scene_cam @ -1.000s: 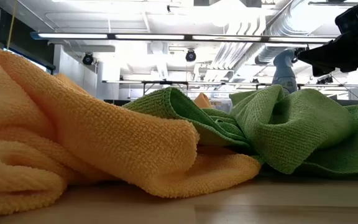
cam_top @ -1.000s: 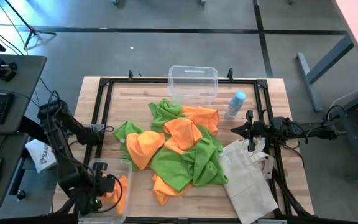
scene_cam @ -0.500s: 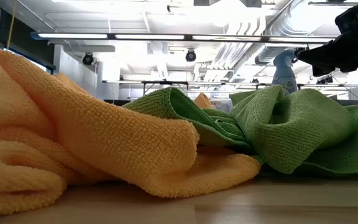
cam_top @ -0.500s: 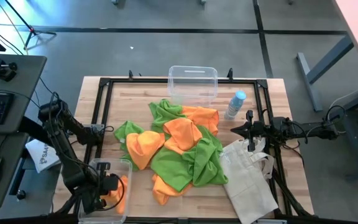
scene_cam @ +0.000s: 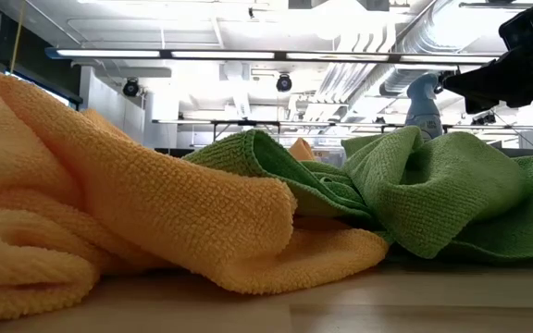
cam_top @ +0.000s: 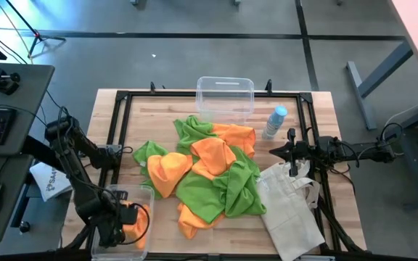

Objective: Sort microfiber towel by color & place in baskets
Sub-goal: Put the orange microfiber towel into the bottom transparent bin, then put the green microfiber towel into the top transparent bin

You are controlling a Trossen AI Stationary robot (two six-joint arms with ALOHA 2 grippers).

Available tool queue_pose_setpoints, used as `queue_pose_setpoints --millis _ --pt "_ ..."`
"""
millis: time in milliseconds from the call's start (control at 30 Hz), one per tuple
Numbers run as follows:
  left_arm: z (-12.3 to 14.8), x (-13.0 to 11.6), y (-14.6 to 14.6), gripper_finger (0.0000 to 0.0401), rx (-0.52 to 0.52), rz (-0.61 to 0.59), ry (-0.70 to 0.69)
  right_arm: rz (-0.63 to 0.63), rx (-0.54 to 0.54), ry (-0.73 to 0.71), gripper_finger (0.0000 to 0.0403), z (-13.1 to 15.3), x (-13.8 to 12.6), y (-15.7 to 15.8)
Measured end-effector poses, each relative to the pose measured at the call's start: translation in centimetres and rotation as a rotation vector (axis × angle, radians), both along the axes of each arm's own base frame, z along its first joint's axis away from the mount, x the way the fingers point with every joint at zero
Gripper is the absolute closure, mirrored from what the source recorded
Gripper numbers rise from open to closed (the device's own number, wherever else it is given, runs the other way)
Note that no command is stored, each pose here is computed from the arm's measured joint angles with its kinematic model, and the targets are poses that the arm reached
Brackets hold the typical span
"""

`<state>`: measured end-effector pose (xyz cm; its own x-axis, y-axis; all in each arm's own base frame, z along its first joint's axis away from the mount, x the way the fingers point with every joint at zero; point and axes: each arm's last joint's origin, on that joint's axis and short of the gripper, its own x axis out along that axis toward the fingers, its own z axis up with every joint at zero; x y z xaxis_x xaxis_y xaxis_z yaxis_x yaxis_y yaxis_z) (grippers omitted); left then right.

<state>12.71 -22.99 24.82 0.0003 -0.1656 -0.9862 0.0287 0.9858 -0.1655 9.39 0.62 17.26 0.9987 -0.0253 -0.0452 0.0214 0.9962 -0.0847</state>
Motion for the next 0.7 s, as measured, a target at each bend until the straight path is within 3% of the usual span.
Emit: queue_pose_setpoints --millis 333,533,700 --pt "6.5 0.1 0.6 0.0268 0.058 -0.013 -0.07 0.0 0.0 0.0 0.0402 0.0 0.0 0.0" --pt "7.1 0.4 0.6 0.0268 0.068 -0.049 -0.141 0.0 0.0 0.0 0.0402 0.0 0.0 0.0" --pt "7.1 0.7 0.7 0.0268 0.059 0.034 -0.134 0.0 0.0 0.0 0.0402 0.0 0.0 0.0"
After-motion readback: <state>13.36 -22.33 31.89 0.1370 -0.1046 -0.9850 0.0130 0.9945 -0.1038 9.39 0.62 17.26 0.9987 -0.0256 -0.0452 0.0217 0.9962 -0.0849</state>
